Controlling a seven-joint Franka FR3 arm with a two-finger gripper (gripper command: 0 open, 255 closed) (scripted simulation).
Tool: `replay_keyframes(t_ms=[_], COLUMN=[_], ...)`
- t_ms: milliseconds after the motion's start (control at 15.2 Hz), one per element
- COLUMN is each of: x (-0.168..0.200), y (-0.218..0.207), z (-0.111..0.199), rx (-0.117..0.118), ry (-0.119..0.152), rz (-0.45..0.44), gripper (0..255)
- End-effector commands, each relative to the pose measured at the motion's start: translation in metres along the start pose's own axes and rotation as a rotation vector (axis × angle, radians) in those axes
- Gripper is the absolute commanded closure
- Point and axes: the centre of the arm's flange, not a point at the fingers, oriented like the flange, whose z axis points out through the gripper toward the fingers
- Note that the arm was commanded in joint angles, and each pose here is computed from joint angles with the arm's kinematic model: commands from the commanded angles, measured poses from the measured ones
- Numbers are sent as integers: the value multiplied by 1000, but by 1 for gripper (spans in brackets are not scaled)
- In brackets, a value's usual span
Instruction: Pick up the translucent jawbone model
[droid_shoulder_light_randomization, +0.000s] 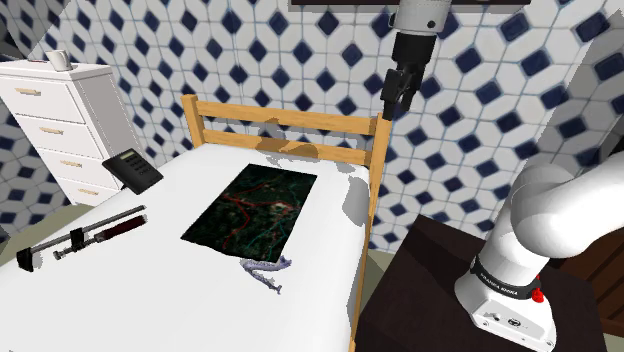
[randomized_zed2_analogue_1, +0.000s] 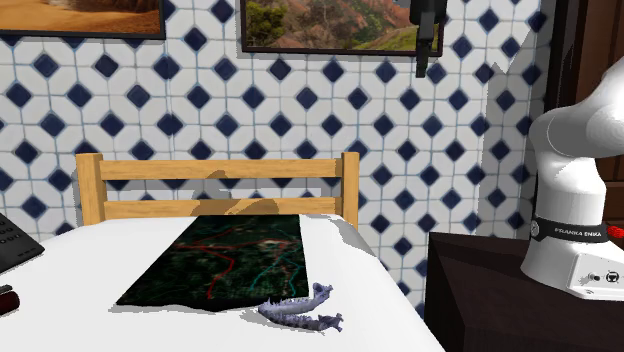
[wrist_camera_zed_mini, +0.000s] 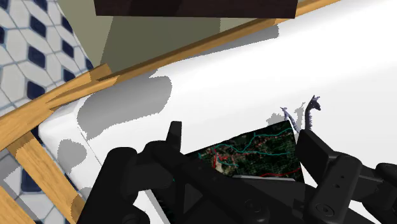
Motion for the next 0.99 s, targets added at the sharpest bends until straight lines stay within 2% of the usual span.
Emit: replay_keyframes(t_ms=[0, 924], x=[0, 64], y=[0, -119], z=[0, 135], rx=[0, -61], ry=[0, -11], rz=[0, -99], gripper=[0, 0])
